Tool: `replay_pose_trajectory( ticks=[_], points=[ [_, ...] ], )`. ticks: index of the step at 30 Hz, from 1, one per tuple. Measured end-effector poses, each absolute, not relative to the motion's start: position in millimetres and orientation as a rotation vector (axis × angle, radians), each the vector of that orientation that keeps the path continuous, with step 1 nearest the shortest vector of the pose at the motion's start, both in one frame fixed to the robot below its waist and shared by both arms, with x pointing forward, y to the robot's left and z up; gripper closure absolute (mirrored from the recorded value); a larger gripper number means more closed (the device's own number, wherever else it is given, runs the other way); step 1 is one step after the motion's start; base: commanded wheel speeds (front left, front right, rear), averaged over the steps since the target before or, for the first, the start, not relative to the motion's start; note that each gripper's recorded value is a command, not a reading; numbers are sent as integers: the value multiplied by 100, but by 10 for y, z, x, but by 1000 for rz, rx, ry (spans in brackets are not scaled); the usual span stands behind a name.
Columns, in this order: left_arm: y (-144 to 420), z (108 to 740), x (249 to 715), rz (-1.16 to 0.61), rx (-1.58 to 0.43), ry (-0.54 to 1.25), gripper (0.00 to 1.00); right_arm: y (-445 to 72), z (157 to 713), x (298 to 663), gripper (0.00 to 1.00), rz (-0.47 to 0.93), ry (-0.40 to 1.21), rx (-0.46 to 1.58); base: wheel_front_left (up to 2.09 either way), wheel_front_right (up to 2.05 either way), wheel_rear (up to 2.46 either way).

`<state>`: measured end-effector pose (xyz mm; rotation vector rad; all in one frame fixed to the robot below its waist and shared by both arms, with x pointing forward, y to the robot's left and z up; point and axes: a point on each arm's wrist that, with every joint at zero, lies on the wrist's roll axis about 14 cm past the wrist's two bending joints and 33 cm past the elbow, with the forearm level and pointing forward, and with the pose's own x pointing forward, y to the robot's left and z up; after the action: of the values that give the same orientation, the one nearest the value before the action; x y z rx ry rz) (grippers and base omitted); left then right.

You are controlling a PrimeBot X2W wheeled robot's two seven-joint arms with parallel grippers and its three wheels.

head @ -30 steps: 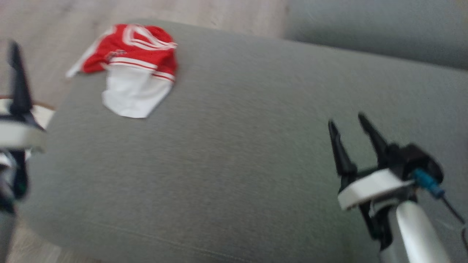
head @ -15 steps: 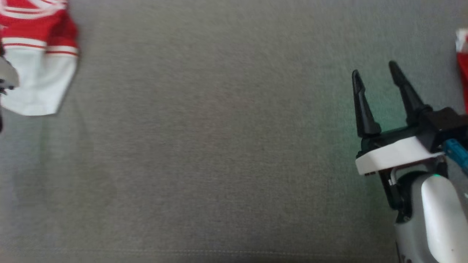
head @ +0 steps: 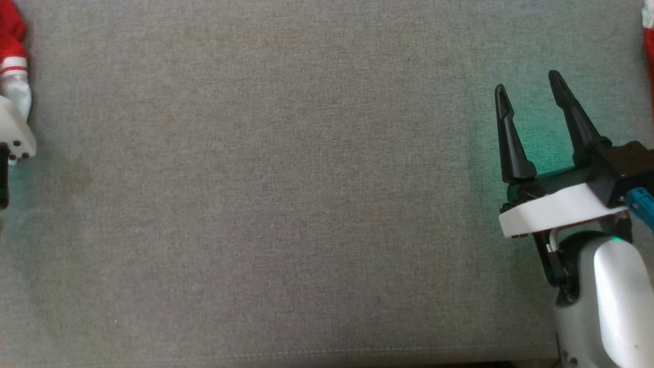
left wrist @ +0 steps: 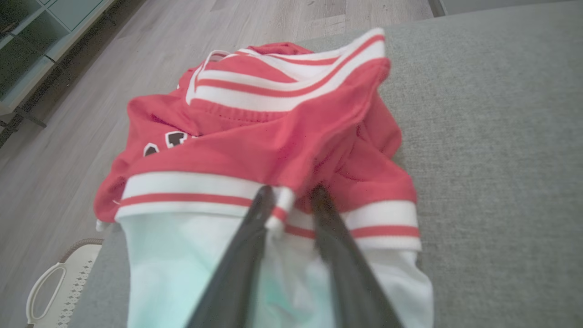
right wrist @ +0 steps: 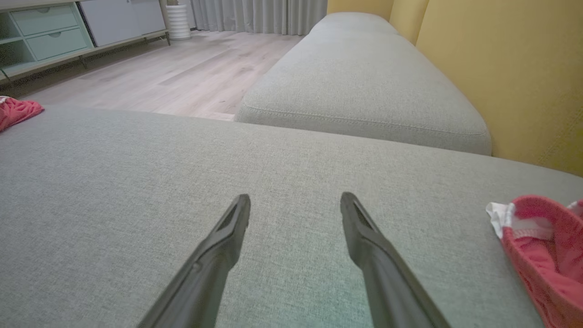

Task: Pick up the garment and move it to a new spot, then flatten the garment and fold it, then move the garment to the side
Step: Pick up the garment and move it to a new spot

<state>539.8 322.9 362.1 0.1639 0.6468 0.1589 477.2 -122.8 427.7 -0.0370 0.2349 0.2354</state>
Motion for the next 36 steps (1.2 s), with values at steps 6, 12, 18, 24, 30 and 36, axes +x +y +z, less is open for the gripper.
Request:
replay_pose_trajectory(
  ticks=[6, 12, 18, 24, 30, 36],
  points=[
    [3330, 3753, 5365, 182, 183, 604, 100, -1219, 4382, 4779, 0, 237, 211, -39, 0, 0, 0],
    [3293, 4296, 5503, 141, 222, 463, 100, -1186, 4551, 4711, 0, 245, 174, -20, 0, 0, 0],
    [3019, 5106, 5623, 49, 267, 282, 100, -1229, 4694, 4473, 0, 232, 155, 19, 0, 0, 0],
    [2288, 6308, 5611, -107, 274, 30, 100, -1394, 4879, 4076, 0, 184, 116, 60, 0, 0, 0],
    [1492, 7041, 5428, -261, 188, -125, 100, -1698, 5055, 3759, 0, 95, 59, 81, 0, 0, 0],
    [565, 7646, 5175, -469, 71, -285, 100, -1949, 5156, 3557, 0, 19, 19, 94, 0, 0, 0]
  ],
)
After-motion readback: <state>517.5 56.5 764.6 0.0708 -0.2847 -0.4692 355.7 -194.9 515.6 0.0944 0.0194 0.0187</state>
